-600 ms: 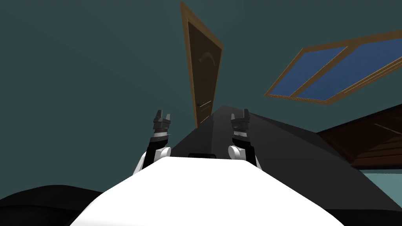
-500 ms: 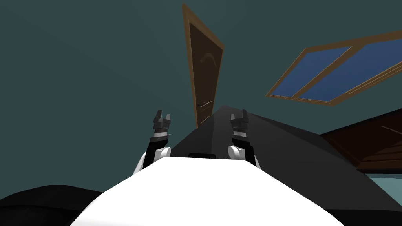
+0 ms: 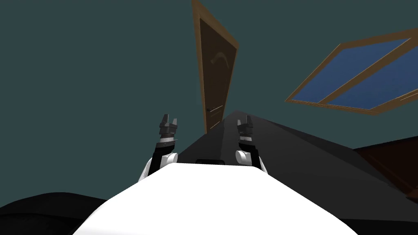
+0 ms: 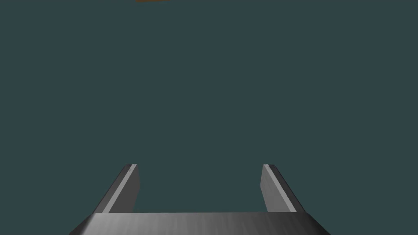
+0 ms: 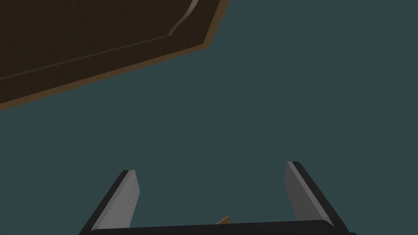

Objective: Pull the door open

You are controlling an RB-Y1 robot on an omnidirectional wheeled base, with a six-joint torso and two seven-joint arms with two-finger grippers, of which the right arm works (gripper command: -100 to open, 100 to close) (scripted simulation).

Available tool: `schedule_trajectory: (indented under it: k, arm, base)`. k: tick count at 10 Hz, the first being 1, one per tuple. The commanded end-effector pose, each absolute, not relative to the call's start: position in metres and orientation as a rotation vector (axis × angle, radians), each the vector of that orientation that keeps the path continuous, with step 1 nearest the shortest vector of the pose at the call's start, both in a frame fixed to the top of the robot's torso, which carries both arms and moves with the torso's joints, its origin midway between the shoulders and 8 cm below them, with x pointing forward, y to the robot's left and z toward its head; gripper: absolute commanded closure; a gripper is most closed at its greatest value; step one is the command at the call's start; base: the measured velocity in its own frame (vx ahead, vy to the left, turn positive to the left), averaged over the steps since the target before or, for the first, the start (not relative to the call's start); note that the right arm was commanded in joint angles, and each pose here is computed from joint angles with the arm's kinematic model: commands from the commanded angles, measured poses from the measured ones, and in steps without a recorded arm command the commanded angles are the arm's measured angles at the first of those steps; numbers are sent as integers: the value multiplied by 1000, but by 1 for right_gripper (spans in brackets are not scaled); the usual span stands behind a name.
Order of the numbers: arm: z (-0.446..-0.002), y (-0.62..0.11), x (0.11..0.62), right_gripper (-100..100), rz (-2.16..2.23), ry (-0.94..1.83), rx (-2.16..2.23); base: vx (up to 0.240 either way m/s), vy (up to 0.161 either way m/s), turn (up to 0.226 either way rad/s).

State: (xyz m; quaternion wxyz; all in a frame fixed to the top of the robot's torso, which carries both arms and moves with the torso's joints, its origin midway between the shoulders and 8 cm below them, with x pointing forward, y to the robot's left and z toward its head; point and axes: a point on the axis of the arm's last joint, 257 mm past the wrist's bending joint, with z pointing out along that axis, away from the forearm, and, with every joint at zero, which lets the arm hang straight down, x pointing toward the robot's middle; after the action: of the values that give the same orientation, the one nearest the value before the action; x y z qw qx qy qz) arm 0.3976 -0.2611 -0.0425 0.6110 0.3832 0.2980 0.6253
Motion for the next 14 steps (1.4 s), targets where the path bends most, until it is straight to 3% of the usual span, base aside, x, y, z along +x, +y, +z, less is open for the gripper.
schedule_trajectory:
  k: [1,14]
  arm:
    - [-52,-259,404,-100,1442,706,889]
    - [-146,-253,459,-100,1411,880,943]
  base:
    - [65,-42,135]
    - [75,-55,145]
